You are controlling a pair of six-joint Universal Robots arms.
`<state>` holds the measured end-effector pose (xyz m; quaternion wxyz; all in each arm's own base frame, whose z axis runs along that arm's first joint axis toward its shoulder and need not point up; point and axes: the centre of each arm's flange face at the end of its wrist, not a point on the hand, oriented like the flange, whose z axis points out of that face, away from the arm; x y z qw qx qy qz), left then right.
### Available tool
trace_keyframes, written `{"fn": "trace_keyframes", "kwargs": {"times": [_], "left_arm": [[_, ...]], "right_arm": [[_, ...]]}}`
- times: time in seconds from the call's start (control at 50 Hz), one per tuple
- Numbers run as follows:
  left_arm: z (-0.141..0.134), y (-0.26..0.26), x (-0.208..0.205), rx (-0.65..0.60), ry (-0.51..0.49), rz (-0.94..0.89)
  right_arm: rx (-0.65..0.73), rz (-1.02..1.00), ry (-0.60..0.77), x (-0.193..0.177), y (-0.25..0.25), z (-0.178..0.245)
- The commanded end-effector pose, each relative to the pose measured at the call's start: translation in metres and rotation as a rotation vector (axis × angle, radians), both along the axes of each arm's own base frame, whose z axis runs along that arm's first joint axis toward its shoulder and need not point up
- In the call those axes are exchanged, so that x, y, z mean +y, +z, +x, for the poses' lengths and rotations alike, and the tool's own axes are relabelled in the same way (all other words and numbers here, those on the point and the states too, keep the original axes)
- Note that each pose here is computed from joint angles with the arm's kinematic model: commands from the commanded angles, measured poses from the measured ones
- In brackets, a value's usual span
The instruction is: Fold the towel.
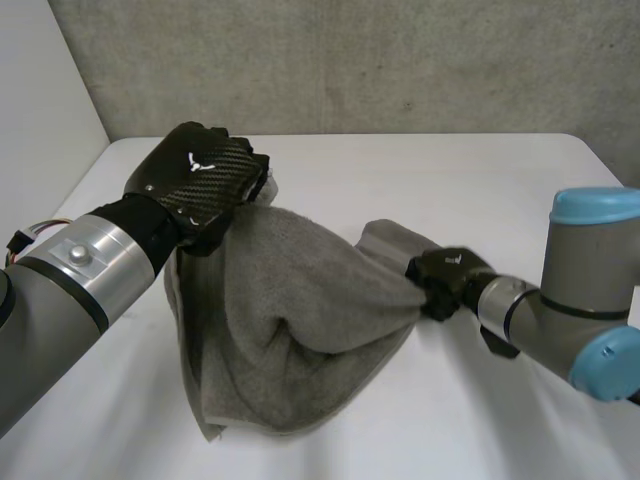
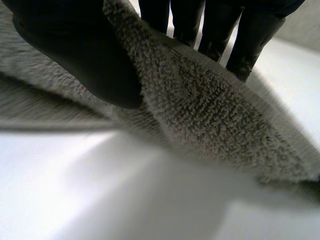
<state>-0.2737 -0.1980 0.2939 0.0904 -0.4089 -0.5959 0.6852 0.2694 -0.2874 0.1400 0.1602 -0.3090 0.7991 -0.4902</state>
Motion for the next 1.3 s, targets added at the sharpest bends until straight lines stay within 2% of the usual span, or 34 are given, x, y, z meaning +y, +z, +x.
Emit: {"fn": "trace_keyframes", "kwargs": {"times": [0.02,0.06,0.08,0.12,0.14,0.16,0.18,0.22,0.24,0.28,0.3,0.4,0.44,0.5,0.54,0.56,0.6,0.64,0.82,1.0,1.14,1.3], "left_arm": [[0.000,0.003,-0.030,0.032,0.044,-0.076],[-0.009,0.015,-0.058,0.071,0.068,-0.159],[-0.009,0.016,-0.058,0.071,0.068,-0.160],[-0.016,0.048,-0.083,0.134,0.112,-0.271],[-0.016,0.048,-0.083,0.135,0.112,-0.271],[-0.018,0.068,-0.094,0.173,0.143,-0.330],[-0.018,0.069,-0.094,0.174,0.144,-0.330],[-0.017,0.112,-0.106,0.279,0.203,-0.439],[-0.017,0.112,-0.106,0.280,0.204,-0.440],[-0.014,0.133,-0.107,0.384,0.226,-0.443],[-0.014,0.133,-0.107,0.385,0.226,-0.443],[-0.013,0.108,-0.103,0.426,0.212,-0.308],[-0.005,0.078,-0.087,0.380,0.220,-0.209],[-0.001,0.056,-0.079,0.340,0.230,-0.152],[0.008,0.010,-0.058,0.254,0.244,-0.039],[0.008,0.010,-0.058,0.254,0.244,-0.039],[0.017,-0.034,-0.034,0.163,0.244,0.067],[0.021,-0.054,-0.023,0.121,0.237,0.115],[0.028,-0.134,0.032,-0.054,0.162,0.338],[0.018,-0.129,0.047,-0.063,0.102,0.330],[0.013,-0.074,0.030,0.050,0.101,0.161],[0.009,-0.061,0.011,0.073,0.108,0.124]], "right_arm": [[-0.054,-0.242,-0.040,-0.034,0.052,0.009],[-0.129,-0.450,-0.039,-0.048,0.105,0.017],[-0.129,-0.451,-0.039,-0.048,0.106,0.017],[-0.203,-0.689,-0.028,-0.055,0.158,0.026],[-0.203,-0.690,-0.028,-0.055,0.158,0.026],[-0.238,-0.816,-0.026,-0.055,0.182,0.028],[-0.239,-0.817,-0.026,-0.055,0.183,0.028],[-0.294,-1.044,-0.046,-0.054,0.222,0.028],[-0.295,-1.045,-0.046,-0.054,0.223,0.028],[-0.307,-1.112,-0.039,-0.047,0.233,0.030],[-0.307,-1.112,-0.039,-0.047,0.233,0.030],[-0.246,-1.006,-0.005,-0.038,0.212,0.031],[-0.168,-0.854,0.027,-0.030,0.188,0.030],[-0.108,-0.756,0.055,-0.023,0.172,0.028],[0.037,-0.568,0.102,-0.007,0.140,0.020],[0.038,-0.567,0.102,-0.007,0.139,0.020],[0.190,-0.403,0.166,0.015,0.106,0.009],[0.237,-0.342,0.196,0.024,0.092,0.005],[0.283,-0.211,0.277,0.052,0.031,0.001],[0.274,-0.191,0.272,0.058,0.019,-0.001],[0.236,-0.166,0.235,0.058,0.011,-0.004],[0.239,-0.167,0.228,0.059,0.007,-0.006]]}}
